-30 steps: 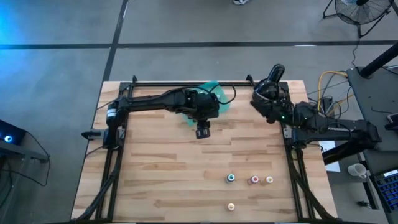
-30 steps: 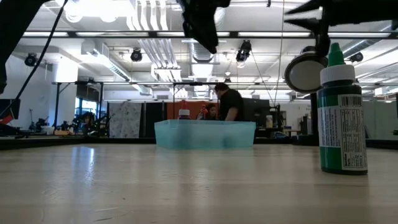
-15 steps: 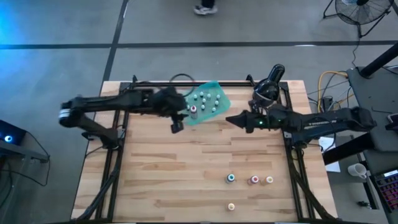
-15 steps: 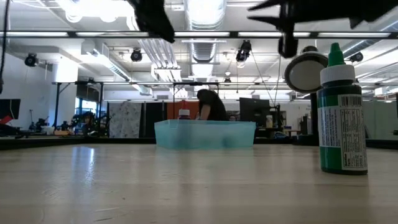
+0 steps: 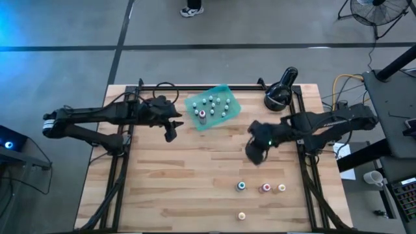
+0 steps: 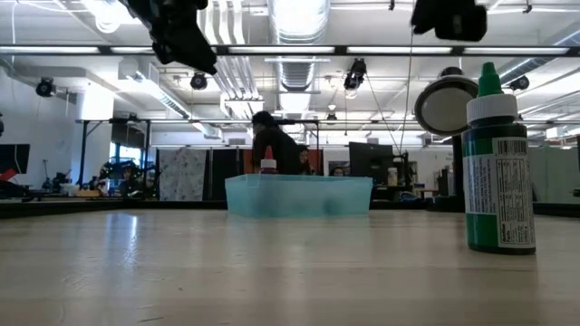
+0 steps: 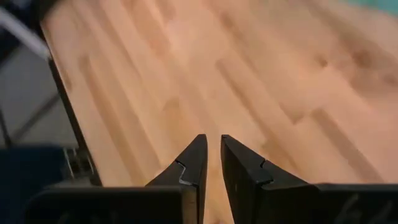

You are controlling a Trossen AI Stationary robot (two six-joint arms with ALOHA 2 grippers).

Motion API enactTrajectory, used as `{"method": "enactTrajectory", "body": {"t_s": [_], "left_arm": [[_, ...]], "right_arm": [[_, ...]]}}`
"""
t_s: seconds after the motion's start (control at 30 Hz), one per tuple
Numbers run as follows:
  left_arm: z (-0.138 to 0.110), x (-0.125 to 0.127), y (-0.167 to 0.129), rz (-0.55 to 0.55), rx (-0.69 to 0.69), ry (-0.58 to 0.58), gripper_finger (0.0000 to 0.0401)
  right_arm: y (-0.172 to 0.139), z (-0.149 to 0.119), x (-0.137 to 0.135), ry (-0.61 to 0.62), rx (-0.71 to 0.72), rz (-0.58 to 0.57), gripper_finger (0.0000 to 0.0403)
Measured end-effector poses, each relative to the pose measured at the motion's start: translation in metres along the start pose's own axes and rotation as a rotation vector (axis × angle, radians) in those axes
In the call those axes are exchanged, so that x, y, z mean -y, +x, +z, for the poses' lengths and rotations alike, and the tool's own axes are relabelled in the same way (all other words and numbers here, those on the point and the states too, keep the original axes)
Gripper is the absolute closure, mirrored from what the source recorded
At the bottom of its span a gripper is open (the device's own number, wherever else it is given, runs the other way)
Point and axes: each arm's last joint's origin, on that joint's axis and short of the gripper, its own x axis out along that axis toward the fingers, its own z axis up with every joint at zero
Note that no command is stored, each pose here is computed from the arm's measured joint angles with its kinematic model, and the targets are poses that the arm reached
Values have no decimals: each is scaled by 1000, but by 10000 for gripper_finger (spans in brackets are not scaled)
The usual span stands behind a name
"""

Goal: Pick & Place food coloring
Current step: Put the black small food coloring into the green bin

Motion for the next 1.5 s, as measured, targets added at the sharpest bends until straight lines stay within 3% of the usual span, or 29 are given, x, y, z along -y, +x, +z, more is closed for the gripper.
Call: {"method": "enactTrajectory", "body": {"t_s": [0.23, 0.4, 0.53, 0.87, 1.13, 1.5], "left_arm": [[-5, 0, 5, 1, -16, 15, 261], [-10, 0, 7, -2, -39, 17, 261], [-13, 0, 7, -3, -49, 18, 261], [-13, -1, 7, 2, -45, 68, 261], [-12, -11, 8, 43, -55, 71, 261], [-14, -23, 8, 90, -84, 47, 261]], "right_arm": [[18, -17, -34, 28, -266, 50, 362], [34, -19, -32, 28, -340, -126, 362], [35, -27, -42, -67, -356, -108, 354], [47, -51, -48, -198, -364, -131, 246], [88, -79, -69, -569, -470, -57, 177], [117, -89, -70, -547, -518, -152, 162]]}}
